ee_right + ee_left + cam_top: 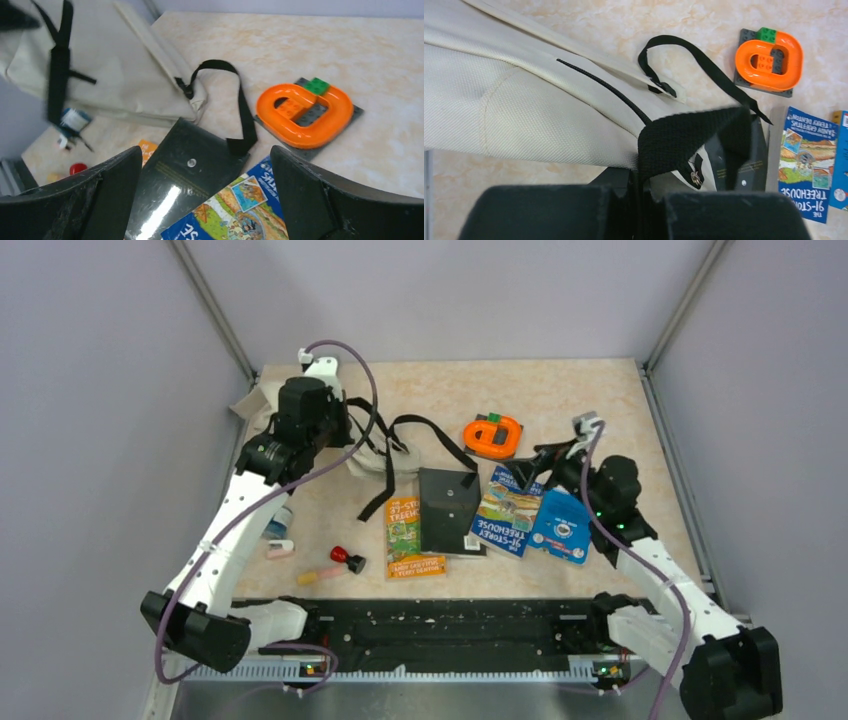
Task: Pack the student bag
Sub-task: Unzip the student bag at the center of the board.
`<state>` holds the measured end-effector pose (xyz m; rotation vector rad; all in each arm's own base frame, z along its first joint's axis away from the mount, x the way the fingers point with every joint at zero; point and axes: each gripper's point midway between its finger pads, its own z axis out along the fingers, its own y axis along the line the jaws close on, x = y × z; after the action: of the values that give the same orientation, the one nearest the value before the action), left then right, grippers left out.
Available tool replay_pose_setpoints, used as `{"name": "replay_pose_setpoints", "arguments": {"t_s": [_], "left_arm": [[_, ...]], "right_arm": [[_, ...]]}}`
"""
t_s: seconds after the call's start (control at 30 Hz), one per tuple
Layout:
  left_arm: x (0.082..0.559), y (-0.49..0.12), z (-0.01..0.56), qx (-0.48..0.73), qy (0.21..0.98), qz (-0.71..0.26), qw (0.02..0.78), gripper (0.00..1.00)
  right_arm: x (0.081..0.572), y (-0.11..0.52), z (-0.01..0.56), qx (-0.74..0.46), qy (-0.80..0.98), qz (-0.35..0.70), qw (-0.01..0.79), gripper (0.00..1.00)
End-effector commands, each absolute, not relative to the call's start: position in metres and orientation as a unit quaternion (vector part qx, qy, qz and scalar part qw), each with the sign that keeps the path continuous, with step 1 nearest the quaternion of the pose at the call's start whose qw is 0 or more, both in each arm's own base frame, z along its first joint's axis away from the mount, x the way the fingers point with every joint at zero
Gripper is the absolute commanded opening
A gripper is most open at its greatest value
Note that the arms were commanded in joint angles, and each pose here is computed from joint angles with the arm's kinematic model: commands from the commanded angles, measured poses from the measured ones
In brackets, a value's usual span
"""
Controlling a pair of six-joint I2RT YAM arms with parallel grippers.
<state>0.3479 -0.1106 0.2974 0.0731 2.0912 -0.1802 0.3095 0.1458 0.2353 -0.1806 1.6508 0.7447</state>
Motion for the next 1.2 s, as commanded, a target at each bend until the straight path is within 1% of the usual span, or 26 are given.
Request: {"name": "replay_pose_setpoints", "arguments": {"t_s": [0.0,0.07,0.23,0.43,0.57,0.77,0.93,1.17], "left_arm": [[0.337,-0.133,0.355,0.045,0.789,-0.168,0.589,0.0],[0.333,-0.135,0.353,0.045,0.779,-0.181,0.598,0.0],[0.33,-0.132,0.341,0.037,0.771,-0.182,0.609,0.0],[0.329,-0.125,0.335,0.026,0.768,-0.171,0.616,0.0],[0.329,-0.129,0.332,0.024,0.769,-0.184,0.611,0.0],[0.329,-0.138,0.326,0.023,0.774,-0.204,0.599,0.0],[0.326,-0.143,0.327,0.027,0.77,-0.222,0.597,0.0],[0.322,-0.143,0.333,0.026,0.762,-0.231,0.604,0.0]], "right_arm": [[0.287,0.208,0.265,-0.235,0.645,0.327,0.649,0.97],[0.281,0.231,0.266,-0.272,0.632,0.312,0.655,0.97],[0.257,0.285,0.291,-0.334,0.559,0.357,0.669,0.96],[0.233,0.351,0.297,-0.424,0.483,0.315,0.698,0.97],[0.23,0.378,0.301,-0.444,0.458,0.308,0.706,0.97],[0.222,0.419,0.284,-0.49,0.432,0.27,0.707,0.97],[0.237,0.438,0.269,-0.495,0.438,0.237,0.712,0.97],[0.271,0.451,0.244,-0.479,0.464,0.177,0.724,0.97]]}}
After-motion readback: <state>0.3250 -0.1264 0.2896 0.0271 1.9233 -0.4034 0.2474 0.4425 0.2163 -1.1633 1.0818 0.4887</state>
